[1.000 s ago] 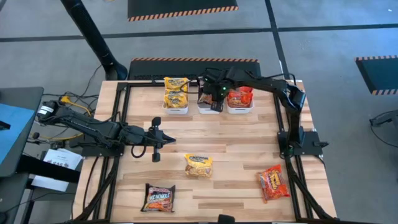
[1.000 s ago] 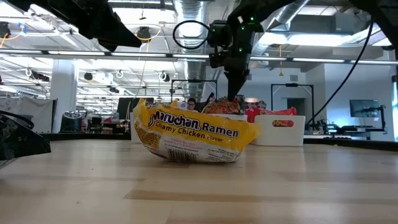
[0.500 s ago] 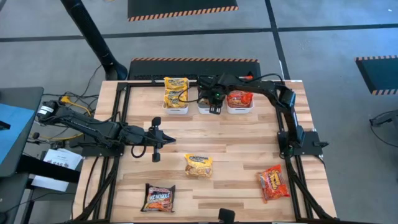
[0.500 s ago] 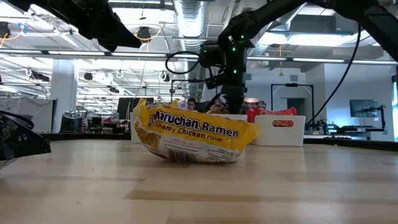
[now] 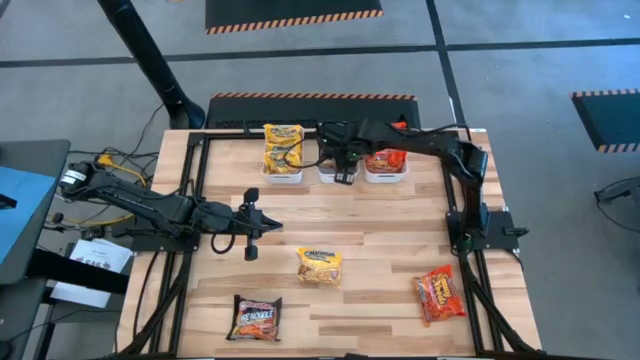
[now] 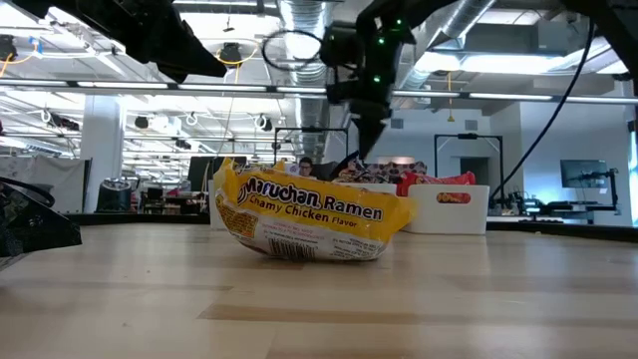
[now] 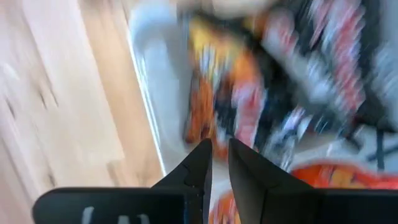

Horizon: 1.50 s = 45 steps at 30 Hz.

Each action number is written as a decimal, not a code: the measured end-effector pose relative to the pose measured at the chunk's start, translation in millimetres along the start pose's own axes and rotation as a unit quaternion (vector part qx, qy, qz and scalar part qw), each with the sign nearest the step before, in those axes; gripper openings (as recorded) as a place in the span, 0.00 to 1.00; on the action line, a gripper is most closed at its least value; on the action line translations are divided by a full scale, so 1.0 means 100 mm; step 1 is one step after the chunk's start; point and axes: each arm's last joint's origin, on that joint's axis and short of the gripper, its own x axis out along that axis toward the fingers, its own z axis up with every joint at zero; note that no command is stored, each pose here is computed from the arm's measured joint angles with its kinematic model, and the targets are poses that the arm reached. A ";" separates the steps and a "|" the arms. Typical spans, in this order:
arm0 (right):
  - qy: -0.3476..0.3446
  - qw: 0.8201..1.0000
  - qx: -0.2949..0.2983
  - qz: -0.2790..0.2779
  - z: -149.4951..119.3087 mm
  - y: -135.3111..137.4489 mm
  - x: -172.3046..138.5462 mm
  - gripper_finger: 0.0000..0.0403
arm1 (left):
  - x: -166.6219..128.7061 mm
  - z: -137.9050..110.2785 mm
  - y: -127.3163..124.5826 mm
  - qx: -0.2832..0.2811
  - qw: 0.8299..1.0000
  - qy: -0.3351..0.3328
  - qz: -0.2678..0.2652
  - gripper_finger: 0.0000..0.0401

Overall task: Sort Maruchan noodles
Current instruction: Put the black noodle pack into the middle white bin

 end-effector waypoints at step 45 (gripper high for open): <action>-0.004 0.990 0.139 0.012 0.07 -0.21 0.54 0.19 | 0.00 -0.02 0.00 -0.004 1.000 0.009 0.000 0.00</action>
